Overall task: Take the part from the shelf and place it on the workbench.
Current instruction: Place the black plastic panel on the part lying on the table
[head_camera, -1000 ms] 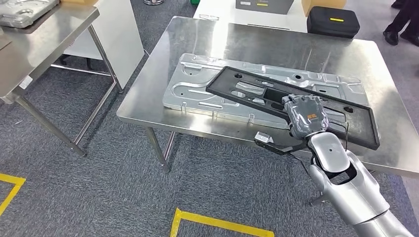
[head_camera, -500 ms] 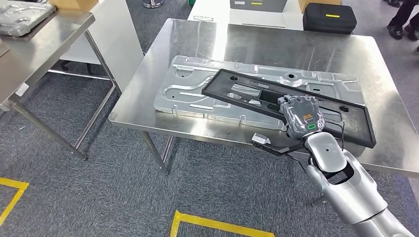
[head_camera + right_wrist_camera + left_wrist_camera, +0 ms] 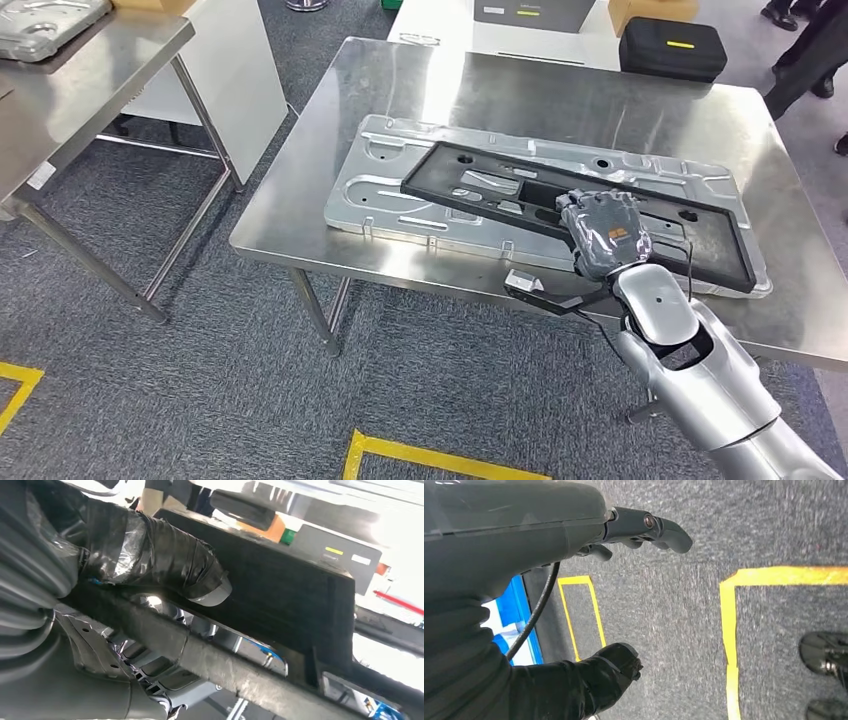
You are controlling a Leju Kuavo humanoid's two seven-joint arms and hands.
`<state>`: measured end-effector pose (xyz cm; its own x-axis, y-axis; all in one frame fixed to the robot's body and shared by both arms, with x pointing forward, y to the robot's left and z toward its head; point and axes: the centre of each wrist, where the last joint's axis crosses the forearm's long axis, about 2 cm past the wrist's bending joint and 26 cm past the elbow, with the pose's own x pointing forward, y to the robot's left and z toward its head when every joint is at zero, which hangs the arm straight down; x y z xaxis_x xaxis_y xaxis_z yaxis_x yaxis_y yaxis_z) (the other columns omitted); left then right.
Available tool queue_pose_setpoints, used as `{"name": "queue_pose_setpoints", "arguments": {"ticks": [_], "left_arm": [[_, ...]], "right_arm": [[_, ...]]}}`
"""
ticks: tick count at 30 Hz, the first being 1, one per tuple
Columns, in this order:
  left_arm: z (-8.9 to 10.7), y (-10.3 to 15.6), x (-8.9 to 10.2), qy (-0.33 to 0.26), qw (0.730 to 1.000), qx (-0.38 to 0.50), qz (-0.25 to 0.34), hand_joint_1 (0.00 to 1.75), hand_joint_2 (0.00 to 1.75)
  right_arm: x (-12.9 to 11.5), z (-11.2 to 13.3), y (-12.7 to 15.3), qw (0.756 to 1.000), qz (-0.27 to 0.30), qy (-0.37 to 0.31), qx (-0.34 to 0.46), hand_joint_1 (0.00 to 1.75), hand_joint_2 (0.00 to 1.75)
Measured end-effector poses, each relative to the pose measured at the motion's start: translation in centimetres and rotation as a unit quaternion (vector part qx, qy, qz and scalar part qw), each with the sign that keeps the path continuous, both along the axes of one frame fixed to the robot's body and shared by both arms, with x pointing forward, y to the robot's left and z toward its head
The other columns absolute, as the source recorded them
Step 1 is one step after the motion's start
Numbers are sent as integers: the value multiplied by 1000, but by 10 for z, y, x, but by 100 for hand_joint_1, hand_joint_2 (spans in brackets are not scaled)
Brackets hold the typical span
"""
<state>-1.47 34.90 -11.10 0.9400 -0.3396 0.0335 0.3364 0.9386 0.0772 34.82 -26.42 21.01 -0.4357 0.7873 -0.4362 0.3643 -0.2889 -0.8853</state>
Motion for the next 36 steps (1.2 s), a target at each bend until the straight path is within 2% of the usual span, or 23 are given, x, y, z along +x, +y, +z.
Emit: {"name": "queue_pose_setpoints", "arguments": {"ticks": [36], "left_arm": [[0,4,-3,0,1000,1,5,0,175]], "right_arm": [[-2,-8,1,1000,3,21,-5,175,175]]}}
